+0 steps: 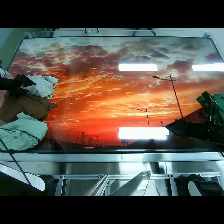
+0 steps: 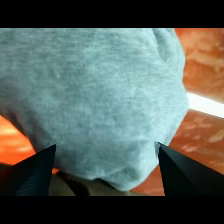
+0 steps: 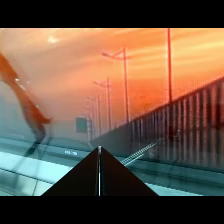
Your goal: Fold the shirts.
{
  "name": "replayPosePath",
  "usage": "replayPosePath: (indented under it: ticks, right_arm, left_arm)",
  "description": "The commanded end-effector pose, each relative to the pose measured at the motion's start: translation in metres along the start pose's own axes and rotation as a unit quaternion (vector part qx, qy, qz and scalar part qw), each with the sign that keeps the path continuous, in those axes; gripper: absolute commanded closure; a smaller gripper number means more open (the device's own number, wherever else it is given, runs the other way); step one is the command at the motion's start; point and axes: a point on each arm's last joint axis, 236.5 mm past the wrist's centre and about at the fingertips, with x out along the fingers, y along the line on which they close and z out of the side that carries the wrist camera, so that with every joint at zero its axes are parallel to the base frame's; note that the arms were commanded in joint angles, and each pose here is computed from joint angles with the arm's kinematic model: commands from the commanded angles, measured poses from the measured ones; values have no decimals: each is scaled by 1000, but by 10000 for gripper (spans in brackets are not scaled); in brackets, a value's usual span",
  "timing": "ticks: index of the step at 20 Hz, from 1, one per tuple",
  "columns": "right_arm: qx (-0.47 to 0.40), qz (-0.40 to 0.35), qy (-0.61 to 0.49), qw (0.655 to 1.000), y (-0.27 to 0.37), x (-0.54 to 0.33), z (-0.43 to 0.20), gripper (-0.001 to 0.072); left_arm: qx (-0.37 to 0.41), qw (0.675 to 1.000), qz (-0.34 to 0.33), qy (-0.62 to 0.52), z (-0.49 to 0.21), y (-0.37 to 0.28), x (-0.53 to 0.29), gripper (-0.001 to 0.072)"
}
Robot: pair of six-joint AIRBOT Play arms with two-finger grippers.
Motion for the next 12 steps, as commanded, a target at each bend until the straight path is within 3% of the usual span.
replayPosePath:
  ticks: [1, 3, 4, 6, 8, 10, 12]
  right_arm:
    - [0, 0, -1, 1000, 0, 0, 0, 696]
    - [0, 0, -1, 1000, 0, 0, 0, 696]
    - [0, 0, -1, 1000, 0, 0, 0, 696]
    - [0, 0, -1, 1000, 0, 0, 0, 696]
    - [0, 0, -1, 1000, 0, 0, 0, 696]
    - [0, -1, -1, 1000, 0, 0, 0, 696]
    - [0, 0, -1, 1000, 0, 0, 0, 696]
  left_arm:
    - [6, 998, -23, 61, -13, 3, 20, 142]
    - [13, 997, -30, 74, -15, 1, 20, 484]
    - [20, 996, -34, 83, -18, -3, 18, 703]
    - [40, 993, -73, 84, -14, -31, 2, 704]
    - [55, 983, -170, 34, 7, -93, -30, 705]
    - [97, 943, -315, -41, 28, -185, -92, 705]
    - [136, 880, -448, -85, 24, -278, -169, 704]
